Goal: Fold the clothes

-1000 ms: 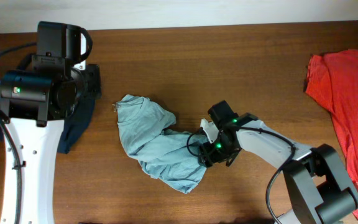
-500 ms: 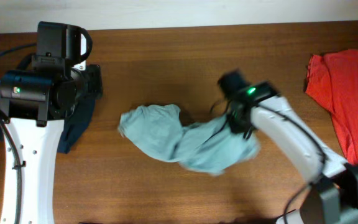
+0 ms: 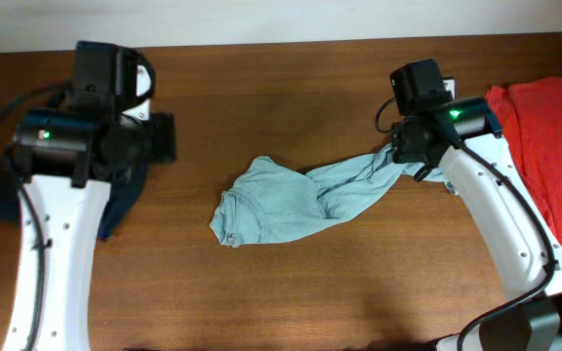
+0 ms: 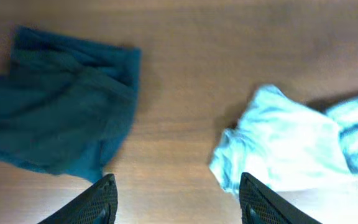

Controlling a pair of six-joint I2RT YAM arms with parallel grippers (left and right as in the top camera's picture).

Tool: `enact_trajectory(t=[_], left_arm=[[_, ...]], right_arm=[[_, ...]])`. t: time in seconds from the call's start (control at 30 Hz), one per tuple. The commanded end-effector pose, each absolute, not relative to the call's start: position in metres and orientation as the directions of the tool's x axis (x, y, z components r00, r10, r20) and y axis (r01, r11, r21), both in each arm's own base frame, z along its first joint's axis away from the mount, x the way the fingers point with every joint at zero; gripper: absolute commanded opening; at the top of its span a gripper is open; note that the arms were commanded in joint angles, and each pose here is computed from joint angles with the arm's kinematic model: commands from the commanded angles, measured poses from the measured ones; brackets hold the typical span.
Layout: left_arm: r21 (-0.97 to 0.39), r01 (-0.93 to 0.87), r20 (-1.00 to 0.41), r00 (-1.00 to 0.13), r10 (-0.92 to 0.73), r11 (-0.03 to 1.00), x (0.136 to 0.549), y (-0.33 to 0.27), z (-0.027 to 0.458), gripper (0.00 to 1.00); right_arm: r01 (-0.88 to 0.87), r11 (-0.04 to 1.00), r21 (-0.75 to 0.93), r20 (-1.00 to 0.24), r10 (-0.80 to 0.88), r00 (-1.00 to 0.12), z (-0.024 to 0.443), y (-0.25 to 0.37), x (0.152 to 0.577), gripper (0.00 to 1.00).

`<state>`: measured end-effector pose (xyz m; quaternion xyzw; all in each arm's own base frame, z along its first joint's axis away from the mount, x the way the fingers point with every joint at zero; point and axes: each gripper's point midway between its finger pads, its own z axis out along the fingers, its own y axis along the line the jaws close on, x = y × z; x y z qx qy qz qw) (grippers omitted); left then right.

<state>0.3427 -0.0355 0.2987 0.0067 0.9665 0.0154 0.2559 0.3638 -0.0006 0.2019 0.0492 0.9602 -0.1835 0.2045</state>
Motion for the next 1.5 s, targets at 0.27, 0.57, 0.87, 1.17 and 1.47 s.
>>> enact_trajectory(t=[0.27,0.57,0.87,1.17,1.47], left_arm=[[-0.316,0.404,-0.24,-0.909,0.34,0.858,0.332,-0.135,0.124,0.61],[-0.275,0.453,-0.094,-0.891,0.445,0.848,0.339,-0.15,0.033,0.51],[-0.271,0.454,-0.11,-0.891,0.441,0.849,0.35,-0.151,0.027,0.01],[-0.106,0.363,-0.362,-0.881,0.304,0.926,0.415,-0.121,0.158,0.01],[0.048,0.258,-0.494,-0.833,0.247,0.965,0.412,-0.087,0.233,0.01]], right_arm=[[0.067,0.998,-0.004,-0.296,0.063,-0.953,0.182,0.053,0.35,0.98],[0.067,0.998,-0.011,-0.267,0.062,-0.962,0.18,0.052,0.343,0.98],[0.068,0.998,-0.015,-0.269,0.061,-0.961,0.18,0.051,0.344,0.98],[0.067,0.998,-0.023,-0.27,0.058,-0.961,0.18,0.05,0.344,0.97],[0.078,0.997,-0.025,-0.25,0.069,-0.966,0.176,0.047,0.342,0.96]])
